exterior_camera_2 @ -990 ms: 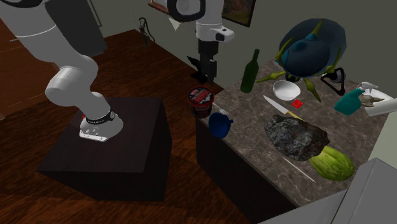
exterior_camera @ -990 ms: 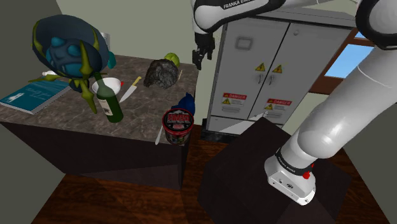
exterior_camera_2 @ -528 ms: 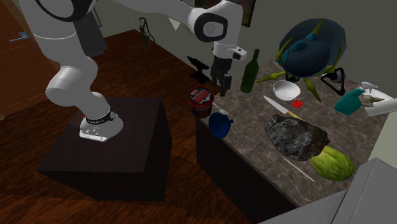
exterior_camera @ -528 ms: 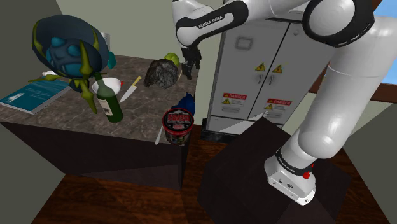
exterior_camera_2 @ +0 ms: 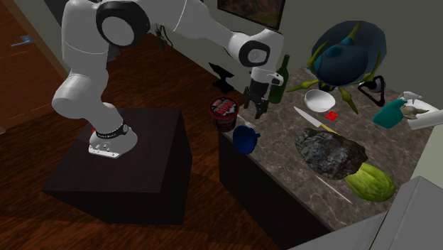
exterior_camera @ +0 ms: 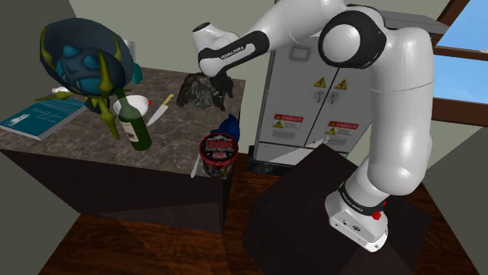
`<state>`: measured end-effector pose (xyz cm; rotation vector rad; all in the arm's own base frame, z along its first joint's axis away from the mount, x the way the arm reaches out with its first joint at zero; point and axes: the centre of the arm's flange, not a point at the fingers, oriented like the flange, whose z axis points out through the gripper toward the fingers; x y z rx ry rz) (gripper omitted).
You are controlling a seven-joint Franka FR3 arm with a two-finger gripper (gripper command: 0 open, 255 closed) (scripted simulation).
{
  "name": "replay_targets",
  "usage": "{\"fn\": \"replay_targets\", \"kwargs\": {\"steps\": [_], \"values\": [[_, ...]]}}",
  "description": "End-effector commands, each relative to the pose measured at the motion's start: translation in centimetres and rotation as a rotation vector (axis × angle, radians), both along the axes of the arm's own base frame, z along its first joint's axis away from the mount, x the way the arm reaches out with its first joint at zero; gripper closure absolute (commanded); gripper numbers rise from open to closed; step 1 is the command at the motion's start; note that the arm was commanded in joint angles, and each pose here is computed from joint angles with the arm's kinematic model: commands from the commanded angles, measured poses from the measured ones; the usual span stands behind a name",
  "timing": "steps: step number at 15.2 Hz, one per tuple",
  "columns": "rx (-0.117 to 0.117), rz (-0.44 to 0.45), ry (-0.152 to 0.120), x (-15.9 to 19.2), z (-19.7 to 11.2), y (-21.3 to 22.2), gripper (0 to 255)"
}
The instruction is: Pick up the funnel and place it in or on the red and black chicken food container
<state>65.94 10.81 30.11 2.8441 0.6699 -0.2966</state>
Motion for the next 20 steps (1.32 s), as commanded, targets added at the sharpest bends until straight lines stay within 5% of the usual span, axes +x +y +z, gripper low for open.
{"fn": "replay_targets", "kwargs": {"steps": [1,13,20], "values": [[-0.008,0.026,0.027,1.6,-2.5,0.6,0],[-0.056,0.179,0.183,7.9,-17.9,5.0,0],[-0.057,0.181,0.185,7.2,-21.0,4.1,0]]}}
